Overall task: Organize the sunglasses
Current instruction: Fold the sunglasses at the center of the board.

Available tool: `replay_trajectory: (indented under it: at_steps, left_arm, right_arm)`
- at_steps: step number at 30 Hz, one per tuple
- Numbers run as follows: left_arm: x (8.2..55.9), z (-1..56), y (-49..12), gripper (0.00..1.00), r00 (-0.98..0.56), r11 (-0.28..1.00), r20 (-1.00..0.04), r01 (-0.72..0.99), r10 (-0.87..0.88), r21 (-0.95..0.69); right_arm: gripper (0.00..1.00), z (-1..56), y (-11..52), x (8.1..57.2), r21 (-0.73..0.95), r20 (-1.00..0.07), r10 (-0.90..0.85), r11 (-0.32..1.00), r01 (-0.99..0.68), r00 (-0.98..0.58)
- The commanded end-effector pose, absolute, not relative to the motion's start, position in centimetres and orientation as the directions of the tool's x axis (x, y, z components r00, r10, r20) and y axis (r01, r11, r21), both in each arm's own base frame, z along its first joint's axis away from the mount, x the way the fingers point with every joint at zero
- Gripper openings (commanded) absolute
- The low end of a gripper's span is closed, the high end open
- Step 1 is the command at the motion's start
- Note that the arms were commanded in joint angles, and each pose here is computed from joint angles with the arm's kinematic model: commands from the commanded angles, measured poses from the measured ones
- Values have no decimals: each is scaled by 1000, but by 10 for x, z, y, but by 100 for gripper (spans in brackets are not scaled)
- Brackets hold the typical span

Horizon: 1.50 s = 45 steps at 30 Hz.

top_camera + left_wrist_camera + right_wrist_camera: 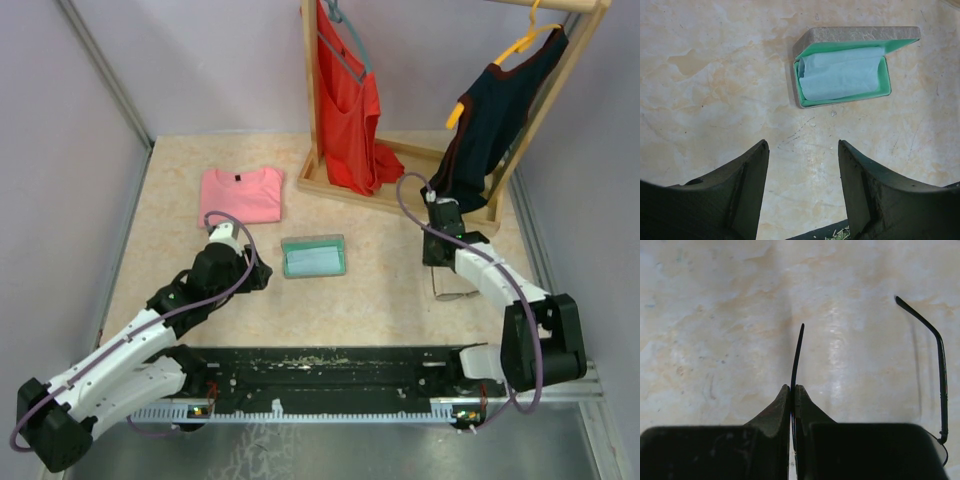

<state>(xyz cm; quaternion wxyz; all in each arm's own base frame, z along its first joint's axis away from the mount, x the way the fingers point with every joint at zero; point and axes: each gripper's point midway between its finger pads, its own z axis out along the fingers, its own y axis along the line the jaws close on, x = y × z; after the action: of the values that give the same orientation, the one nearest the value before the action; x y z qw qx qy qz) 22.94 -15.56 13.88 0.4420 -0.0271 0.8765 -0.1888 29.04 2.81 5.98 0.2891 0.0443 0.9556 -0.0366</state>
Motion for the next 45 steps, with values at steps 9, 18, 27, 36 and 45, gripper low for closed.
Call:
replay_trajectory:
  at_steps: [9,18,27,36,45]
  left_arm:
    - [230,151,-152,63,-584,921,-773,106,-247,-375]
    - [230,152,-150,63,-579,923,-776,101,-250,-372]
    - [230,148,-149,64,-582,925,-775,99,-246,-368]
    - [227,143,-149,64,-590,923,-768,97,-248,-373]
    - [227,145,-148,64,-582,922,-773,97,-252,-374]
  right_arm:
    - [0,86,141,287,-83,-639,-386,894,-440,-665]
    - [0,76,197,259,-169,-572,-646,696,-698,-506]
    - [8,66,229,227,-128,-556,-735,537,-834,-388]
    - [22,69,239,216,-57,-567,-721,516,-855,-397]
    - [26,161,233,234,0,-828,-364,761,-649,-427]
